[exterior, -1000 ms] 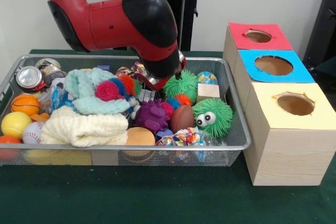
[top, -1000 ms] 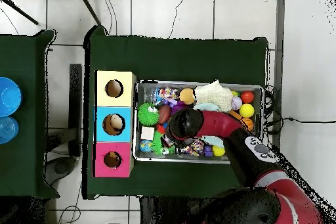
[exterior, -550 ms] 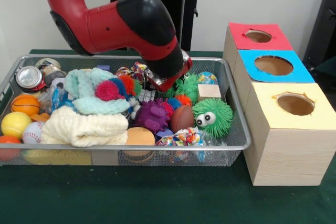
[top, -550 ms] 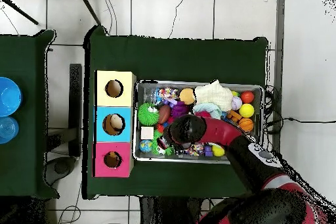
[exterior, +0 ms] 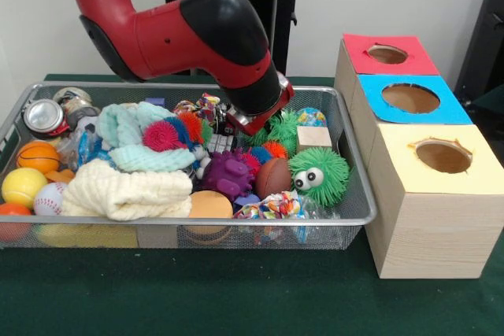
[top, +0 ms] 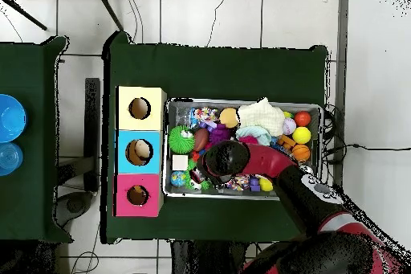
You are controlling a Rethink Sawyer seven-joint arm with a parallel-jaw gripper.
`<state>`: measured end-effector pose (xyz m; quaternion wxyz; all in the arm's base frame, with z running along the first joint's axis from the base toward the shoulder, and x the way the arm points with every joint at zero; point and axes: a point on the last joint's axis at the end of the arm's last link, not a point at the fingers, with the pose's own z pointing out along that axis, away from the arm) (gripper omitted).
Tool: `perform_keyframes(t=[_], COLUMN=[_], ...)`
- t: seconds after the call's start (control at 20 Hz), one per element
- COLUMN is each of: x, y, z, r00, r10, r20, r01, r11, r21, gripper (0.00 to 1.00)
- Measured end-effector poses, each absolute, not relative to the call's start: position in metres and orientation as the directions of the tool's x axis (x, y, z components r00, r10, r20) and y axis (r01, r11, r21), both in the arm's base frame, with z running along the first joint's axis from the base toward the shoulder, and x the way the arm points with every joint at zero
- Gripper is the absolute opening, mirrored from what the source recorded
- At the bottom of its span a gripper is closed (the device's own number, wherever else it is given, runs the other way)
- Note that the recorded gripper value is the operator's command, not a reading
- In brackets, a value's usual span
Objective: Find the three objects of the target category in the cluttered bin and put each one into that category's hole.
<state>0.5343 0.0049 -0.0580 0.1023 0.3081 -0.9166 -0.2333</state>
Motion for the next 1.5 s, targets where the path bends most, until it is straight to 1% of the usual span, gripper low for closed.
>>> perform_keyframes(t=[0.45, 0.8, 0.95, 1.0, 1.2, 1.5], x=[0.546, 0.566, 0.573, 0.579, 0.586, 0.589], y=[-0.008, -0.033, -0.038, -0.040, -0.041, -0.039], z=[-0.014, 0.037, 0.048, 0.055, 0.062, 0.065], r00=[-0.741, -0.729, -0.729, -0.729, -0.722, -0.718], r10=[-0.662, -0.669, -0.669, -0.670, -0.678, -0.683], r20=[0.112, 0.146, 0.144, 0.141, 0.137, 0.136], r01=[-0.548, -0.575, -0.586, -0.596, -0.615, -0.623], r11=[0.693, 0.714, 0.719, 0.722, 0.720, 0.718], r21=[0.468, 0.400, 0.374, 0.352, 0.320, 0.311], gripper=[0.00, 0.00, 0.00, 0.00, 0.00, 0.00])
